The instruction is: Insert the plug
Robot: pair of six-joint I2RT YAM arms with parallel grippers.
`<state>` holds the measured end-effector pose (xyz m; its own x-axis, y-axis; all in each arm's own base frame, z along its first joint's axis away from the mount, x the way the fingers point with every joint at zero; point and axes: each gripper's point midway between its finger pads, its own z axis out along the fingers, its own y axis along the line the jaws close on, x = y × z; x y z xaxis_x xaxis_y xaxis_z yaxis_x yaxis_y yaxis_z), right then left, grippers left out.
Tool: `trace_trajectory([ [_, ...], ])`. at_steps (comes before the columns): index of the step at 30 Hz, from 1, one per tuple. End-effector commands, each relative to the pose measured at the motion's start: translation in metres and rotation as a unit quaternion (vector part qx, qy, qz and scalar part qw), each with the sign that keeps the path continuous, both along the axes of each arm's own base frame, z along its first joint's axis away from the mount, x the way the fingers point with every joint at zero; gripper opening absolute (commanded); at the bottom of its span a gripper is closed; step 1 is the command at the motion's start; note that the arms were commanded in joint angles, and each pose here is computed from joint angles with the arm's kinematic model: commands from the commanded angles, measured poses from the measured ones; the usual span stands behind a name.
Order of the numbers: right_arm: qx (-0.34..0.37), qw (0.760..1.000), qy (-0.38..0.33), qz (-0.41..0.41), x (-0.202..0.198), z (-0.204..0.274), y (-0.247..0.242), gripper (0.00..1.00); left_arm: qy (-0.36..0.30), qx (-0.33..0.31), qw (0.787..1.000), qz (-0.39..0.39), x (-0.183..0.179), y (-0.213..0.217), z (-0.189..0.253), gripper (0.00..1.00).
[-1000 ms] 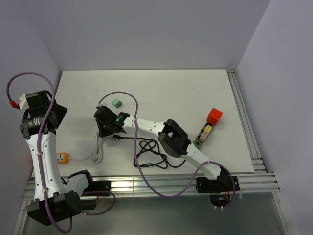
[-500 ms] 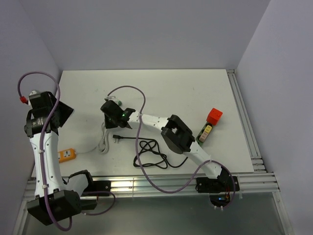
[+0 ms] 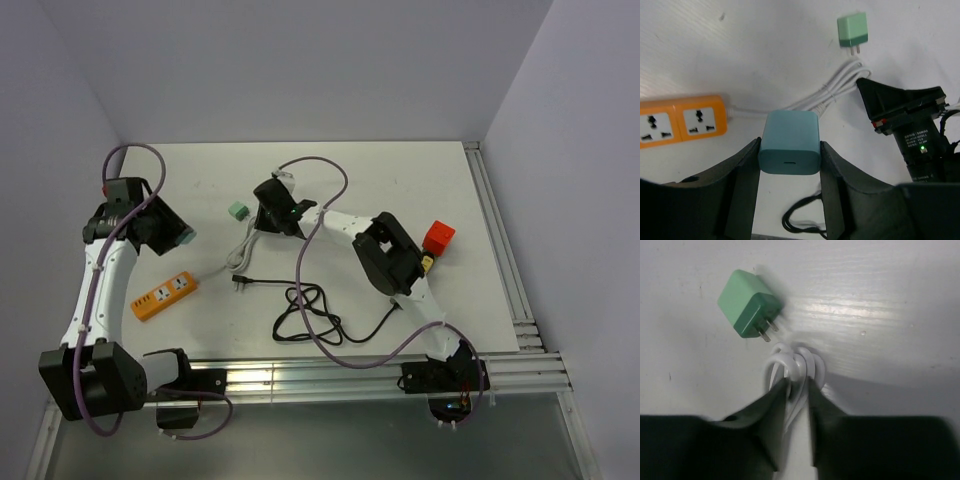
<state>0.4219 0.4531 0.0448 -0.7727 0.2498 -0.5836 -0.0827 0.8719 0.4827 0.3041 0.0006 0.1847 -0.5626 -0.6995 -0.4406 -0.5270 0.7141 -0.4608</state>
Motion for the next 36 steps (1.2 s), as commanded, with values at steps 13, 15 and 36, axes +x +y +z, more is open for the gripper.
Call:
trace_trajectory([
  [13, 0.034, 0.995, -0.081, 0.048, -0.069, 0.131, -0.065, 0.81, 0.102, 0.077, 0.982, 0.140, -0.059, 0.027, -0.012, 0.00],
  [15, 0.027, 0.995, -0.082, 0.051, -0.090, 0.134, -0.089, 0.80, 0.132, 0.091, 0.978, 0.137, -0.066, 0.031, -0.025, 0.00],
  [36, 0.092, 0.982, -0.137, 0.087, -0.169, 0.155, -0.172, 0.77, 0.059, 0.110, 0.981, -0.148, -0.046, -0.004, -0.030, 0.00],
])
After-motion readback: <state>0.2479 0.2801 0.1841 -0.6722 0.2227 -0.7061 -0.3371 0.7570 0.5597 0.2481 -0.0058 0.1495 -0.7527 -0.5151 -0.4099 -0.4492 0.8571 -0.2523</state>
